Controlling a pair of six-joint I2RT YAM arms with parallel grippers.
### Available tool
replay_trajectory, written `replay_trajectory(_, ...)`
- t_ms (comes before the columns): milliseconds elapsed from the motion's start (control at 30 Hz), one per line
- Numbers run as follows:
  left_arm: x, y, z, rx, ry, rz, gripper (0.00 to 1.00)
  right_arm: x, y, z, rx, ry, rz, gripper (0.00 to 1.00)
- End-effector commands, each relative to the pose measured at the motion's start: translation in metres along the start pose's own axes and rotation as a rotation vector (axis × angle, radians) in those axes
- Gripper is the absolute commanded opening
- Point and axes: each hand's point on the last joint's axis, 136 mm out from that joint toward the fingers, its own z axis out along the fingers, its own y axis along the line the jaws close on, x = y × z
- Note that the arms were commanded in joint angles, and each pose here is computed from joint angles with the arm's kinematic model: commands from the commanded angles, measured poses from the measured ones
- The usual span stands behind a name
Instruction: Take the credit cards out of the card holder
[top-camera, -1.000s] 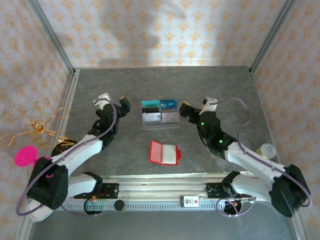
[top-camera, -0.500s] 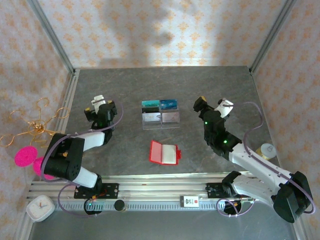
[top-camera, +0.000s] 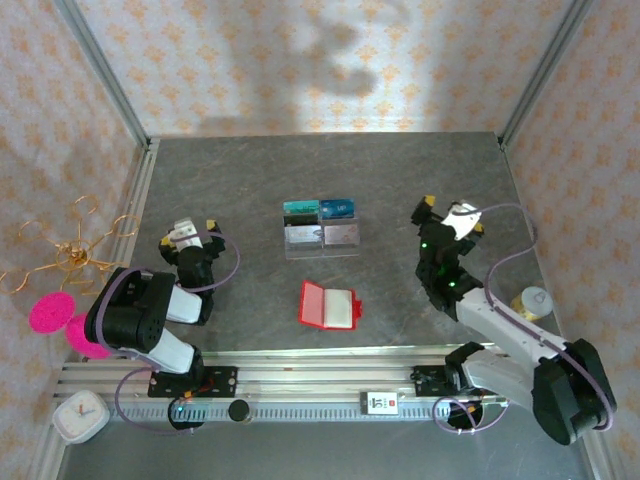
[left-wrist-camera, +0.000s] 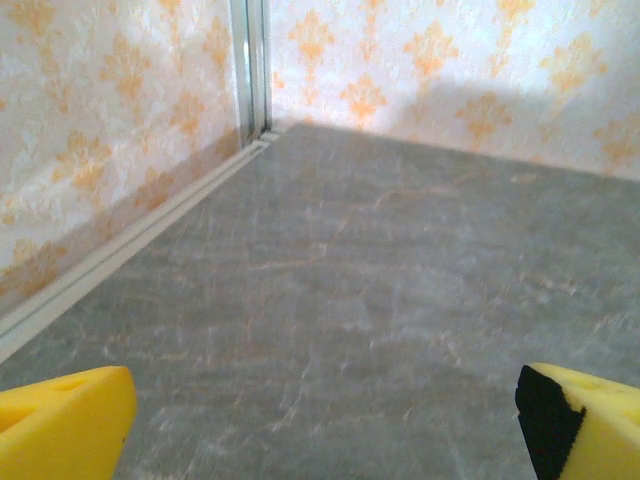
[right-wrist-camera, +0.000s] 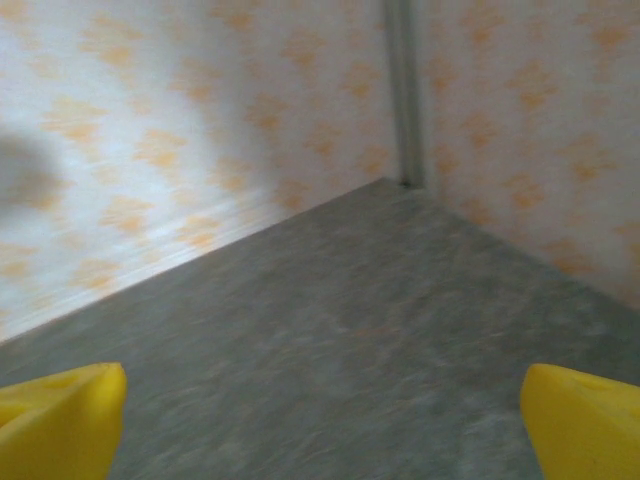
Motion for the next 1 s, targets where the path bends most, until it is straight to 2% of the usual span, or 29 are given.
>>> replay_trajectory(0,-0.022,-0.005,0.004,0.015,-0.066,-0.036,1.0,0.005,-0.039,0.017,0.084,-0.057,-0.025,1.0)
replay_trajectory(100,-0.024,-0.006,0.002,0.028,-0.089,-0.029,0.99,0.022,-0.047,0.03,0.005,-0.058,0.01,1.0)
replay_trajectory(267,-0.023,-0.006,0.002,0.029,-0.083,-0.03,0.99,0.06,-0.052,0.047,-0.025,-0.008,-0.019,1.0)
replay_trajectory(467,-0.025,-0.007,0.002,0.03,-0.091,-0.032,0.99,0.069,-0.035,0.05,-0.132,-0.045,-0.073,1.0)
replay_trajectory(533,-0.024,-0.007,0.002,0.03,-0.087,-0.031,1.0,0.079,-0.039,0.053,-0.124,-0.013,-0.063,1.0)
replay_trajectory(567,-0.025,-0.007,0.002,0.031,-0.09,-0.033,0.99,0.074,-0.043,0.056,-0.102,-0.053,-0.045,1.0)
replay_trajectory(667,-0.025,-0.006,0.002,0.029,-0.088,-0.031,0.99,0.08,-0.045,0.062,-0.101,-0.001,-0.037,1.0)
replay_trajectory(967,-0.025,-0.007,0.002,0.031,-0.089,-0.029,0.99,0.077,-0.046,0.061,-0.104,-0.011,-0.034,1.0)
